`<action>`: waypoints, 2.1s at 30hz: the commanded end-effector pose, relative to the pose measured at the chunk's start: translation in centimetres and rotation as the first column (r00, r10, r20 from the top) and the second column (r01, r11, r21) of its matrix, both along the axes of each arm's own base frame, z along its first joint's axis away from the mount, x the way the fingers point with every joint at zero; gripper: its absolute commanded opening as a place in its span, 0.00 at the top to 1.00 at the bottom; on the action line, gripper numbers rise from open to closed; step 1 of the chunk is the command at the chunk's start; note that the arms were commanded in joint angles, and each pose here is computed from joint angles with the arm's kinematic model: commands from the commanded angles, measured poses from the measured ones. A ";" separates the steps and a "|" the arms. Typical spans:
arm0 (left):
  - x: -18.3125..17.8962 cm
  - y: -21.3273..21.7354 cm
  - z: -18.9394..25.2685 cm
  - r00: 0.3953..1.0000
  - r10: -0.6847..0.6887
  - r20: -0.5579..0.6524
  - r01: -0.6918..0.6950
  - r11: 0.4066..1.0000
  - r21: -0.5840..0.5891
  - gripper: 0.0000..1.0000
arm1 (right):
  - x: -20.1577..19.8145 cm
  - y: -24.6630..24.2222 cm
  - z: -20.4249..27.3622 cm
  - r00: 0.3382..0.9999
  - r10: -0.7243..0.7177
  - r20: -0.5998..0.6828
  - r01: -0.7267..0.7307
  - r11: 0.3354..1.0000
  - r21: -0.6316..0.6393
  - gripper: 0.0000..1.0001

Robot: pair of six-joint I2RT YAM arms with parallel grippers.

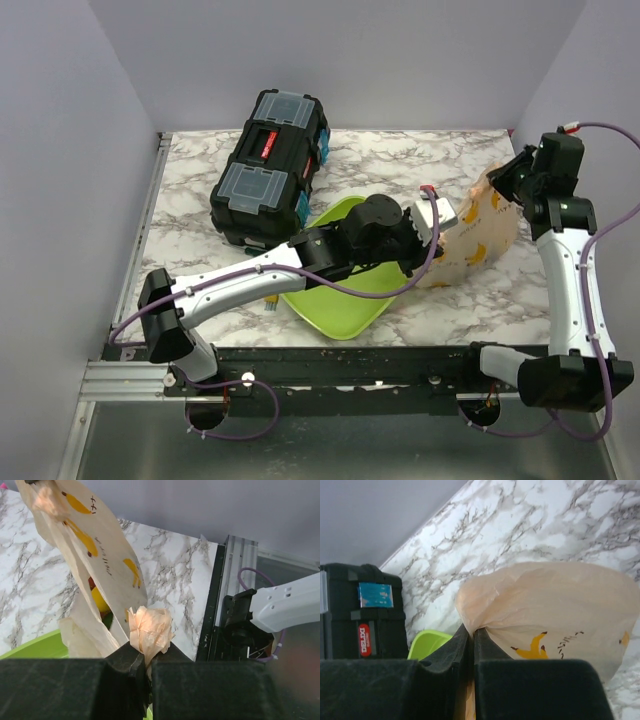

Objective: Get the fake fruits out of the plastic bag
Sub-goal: Adjust the plastic bag at the center of the board.

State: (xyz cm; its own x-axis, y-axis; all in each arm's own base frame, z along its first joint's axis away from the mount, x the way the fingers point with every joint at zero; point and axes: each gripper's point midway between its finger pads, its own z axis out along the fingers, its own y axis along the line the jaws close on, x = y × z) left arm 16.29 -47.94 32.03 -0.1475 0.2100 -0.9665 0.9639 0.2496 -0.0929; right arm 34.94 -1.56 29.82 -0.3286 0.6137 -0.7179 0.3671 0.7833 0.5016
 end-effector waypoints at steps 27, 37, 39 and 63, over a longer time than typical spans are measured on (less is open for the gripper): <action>-4.5 -0.3 2.3 0.962 -0.164 -0.218 0.140 0.983 -0.121 1.00 | 1.5 -2.0 3.6 0.999 0.030 -0.014 -0.032 0.983 -0.180 0.23; -4.7 -1.4 0.9 0.952 -0.187 -0.243 0.168 0.981 -0.098 1.00 | -4.1 -4.6 5.2 0.982 -0.180 -0.053 0.164 0.962 -0.218 0.00; -4.9 -1.7 0.8 0.945 -0.203 -0.257 0.184 0.978 -0.096 1.00 | -5.4 -5.2 4.8 0.969 -0.232 -0.081 0.210 0.953 -0.217 0.00; -5.3 -2.4 -0.2 0.927 -0.235 -0.293 0.228 0.972 -0.061 1.00 | -16.3 2.0 -0.1 0.987 0.102 -0.124 -0.112 0.991 -0.075 0.07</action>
